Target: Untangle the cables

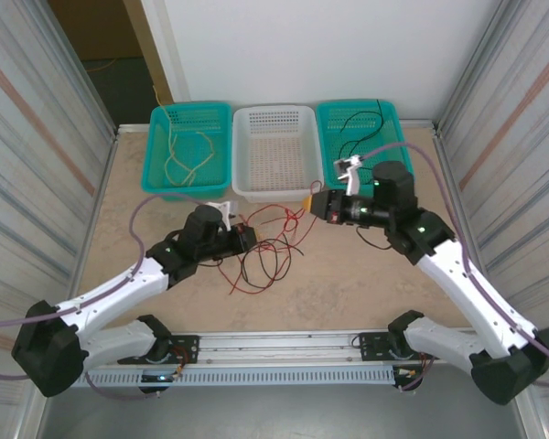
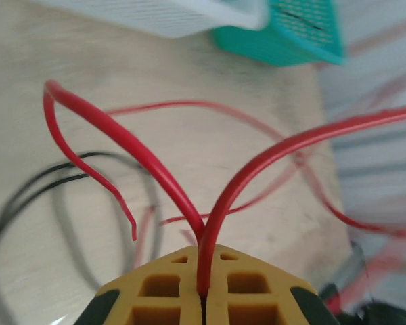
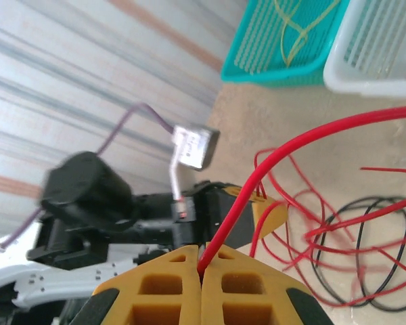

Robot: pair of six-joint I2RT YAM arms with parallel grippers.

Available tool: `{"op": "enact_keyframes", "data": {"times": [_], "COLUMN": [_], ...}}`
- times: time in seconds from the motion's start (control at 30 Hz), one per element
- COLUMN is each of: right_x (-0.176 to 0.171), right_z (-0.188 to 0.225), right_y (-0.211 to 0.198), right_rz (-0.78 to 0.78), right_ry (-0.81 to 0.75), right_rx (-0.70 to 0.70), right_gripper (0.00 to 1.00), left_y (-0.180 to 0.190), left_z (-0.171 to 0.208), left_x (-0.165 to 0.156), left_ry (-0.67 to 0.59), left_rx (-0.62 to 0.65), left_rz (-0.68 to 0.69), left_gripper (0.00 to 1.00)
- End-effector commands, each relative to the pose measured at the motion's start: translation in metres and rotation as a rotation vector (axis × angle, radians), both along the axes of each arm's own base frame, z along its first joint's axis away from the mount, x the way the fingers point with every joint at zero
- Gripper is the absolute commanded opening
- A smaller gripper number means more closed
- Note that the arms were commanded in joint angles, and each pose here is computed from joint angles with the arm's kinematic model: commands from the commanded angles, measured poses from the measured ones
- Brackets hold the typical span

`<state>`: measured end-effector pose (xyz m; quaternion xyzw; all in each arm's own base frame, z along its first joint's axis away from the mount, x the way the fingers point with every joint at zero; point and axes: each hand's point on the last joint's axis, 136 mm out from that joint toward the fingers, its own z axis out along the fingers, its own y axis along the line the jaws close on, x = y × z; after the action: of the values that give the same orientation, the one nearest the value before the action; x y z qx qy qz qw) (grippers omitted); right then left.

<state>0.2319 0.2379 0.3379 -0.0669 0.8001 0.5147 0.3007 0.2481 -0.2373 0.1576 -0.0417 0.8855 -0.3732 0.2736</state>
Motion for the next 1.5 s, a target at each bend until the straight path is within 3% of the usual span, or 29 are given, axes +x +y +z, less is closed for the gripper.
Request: {"op": "enact_keyframes", "data": {"times": [0.0, 0.43, 0.6, 0.67, 0.73, 0.93, 1.13, 1.27, 1.47], "right_x": [-0.01, -0.016, -0.018, -0.016, -0.013, -0.011, -0.002, 0.007, 0.012], "right_z": [0.043, 0.08, 0.107, 0.115, 0.117, 0.137, 0.154, 0.162, 0.165], "right_y": [-0.017, -0.044, -0.059, -0.059, -0.057, -0.057, -0.053, -0.047, -0.033], "right_rz": [-0.006, -0.052, -0.092, -0.091, -0.082, -0.08, -0.064, -0.045, -0.01], "right_ry": [-0.073, -0.156, -0.228, -0.24, -0.245, -0.306, -0.334, -0.343, -0.35], "right_rx": [0.092, 0.136, 0.159, 0.162, 0.165, 0.164, 0.171, 0.18, 0.193], "right_gripper": [0.0, 0.0, 0.0, 0.0, 0.0, 0.0, 0.0, 0.0, 0.0], "left_y": [0.053, 0.074, 0.074, 0.071, 0.07, 0.074, 0.075, 0.055, -0.003], "left_z": [-0.082, -0.132, -0.143, -0.144, -0.143, -0.144, -0.136, -0.098, 0.022], "left_x": [-0.023, -0.046, -0.048, -0.049, -0.048, -0.052, -0.049, -0.032, -0.017], "left_ry": [0.282, 0.458, 0.514, 0.528, 0.531, 0.535, 0.511, 0.373, -0.134], "left_rx": [0.166, 0.273, 0.213, 0.197, 0.19, 0.194, 0.201, 0.121, -0.118], "left_rz": [0.168, 0.218, 0.223, 0.222, 0.222, 0.241, 0.237, 0.15, -0.076], "left_gripper": [0.0, 0.0, 0.0, 0.29, 0.38, 0.5, 0.5, 0.52, 0.69]}}
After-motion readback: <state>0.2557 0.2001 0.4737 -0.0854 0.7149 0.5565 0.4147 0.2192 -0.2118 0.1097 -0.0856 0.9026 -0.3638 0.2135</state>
